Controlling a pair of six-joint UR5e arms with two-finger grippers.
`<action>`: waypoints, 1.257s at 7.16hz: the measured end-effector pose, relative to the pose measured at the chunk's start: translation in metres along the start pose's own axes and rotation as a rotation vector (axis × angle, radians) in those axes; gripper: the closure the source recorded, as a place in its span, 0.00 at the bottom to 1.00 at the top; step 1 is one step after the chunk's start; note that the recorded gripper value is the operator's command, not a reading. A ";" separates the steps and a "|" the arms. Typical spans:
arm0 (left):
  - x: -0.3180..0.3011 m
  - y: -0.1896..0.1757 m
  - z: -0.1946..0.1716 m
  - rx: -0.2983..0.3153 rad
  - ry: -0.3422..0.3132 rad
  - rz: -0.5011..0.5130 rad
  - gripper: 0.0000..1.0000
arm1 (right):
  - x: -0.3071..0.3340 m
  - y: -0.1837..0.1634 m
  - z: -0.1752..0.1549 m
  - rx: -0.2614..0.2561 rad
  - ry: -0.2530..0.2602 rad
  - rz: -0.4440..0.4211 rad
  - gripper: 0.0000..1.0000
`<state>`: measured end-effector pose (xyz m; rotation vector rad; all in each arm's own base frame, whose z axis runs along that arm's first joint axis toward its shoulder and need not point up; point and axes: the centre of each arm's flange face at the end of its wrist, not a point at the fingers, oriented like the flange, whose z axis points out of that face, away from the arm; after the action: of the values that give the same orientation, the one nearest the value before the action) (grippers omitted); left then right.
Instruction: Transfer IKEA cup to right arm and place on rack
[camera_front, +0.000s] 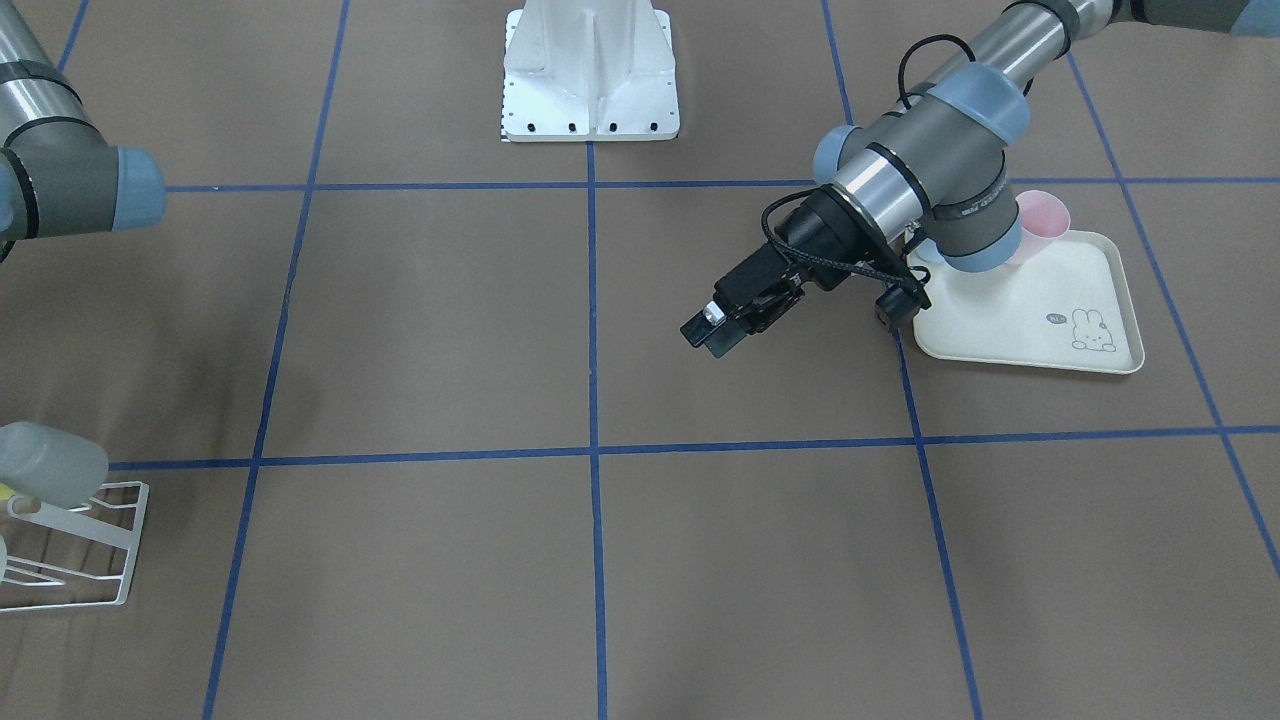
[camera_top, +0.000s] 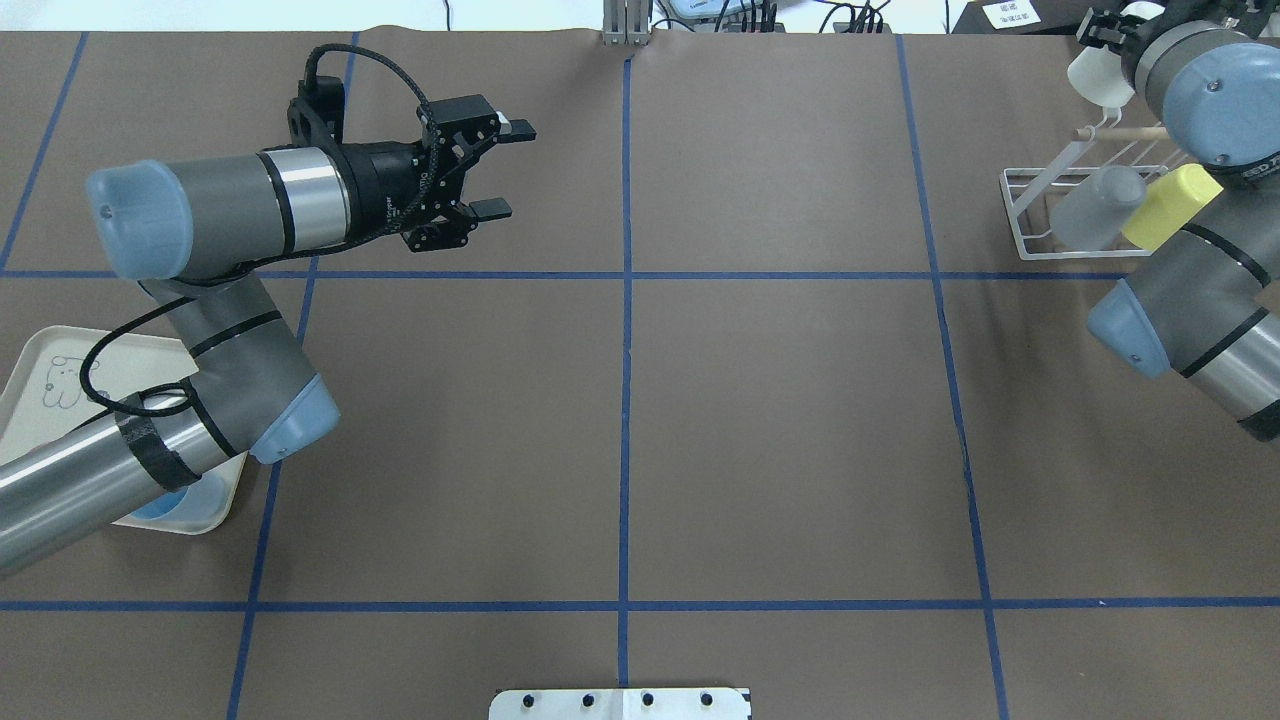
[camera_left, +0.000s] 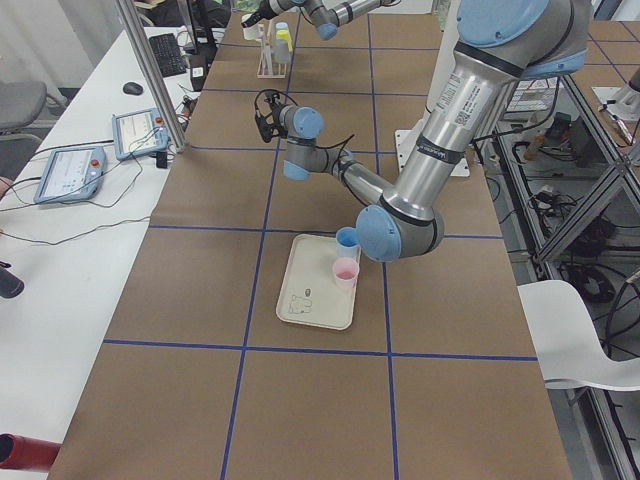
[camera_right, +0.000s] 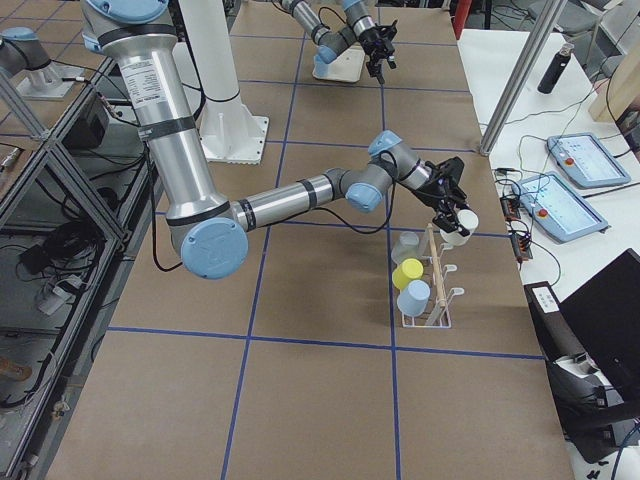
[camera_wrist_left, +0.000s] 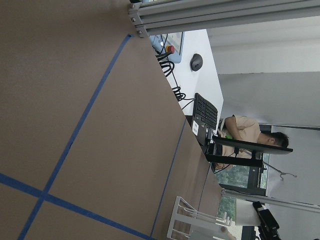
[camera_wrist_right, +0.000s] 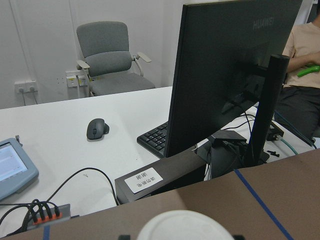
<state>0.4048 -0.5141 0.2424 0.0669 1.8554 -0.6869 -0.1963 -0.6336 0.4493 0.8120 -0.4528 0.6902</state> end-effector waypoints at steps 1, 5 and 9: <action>0.000 0.000 0.000 0.000 0.000 0.000 0.00 | 0.005 0.005 0.008 0.002 0.003 -0.001 0.94; 0.001 0.001 0.000 0.000 0.002 0.000 0.00 | 0.019 0.020 0.031 0.013 -0.012 0.007 0.91; 0.001 0.001 0.000 0.000 0.003 0.000 0.00 | 0.036 0.028 0.027 0.017 -0.028 0.016 0.78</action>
<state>0.4048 -0.5139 0.2409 0.0682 1.8581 -0.6867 -0.1943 -0.6272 0.5022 0.8361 -0.4800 0.6987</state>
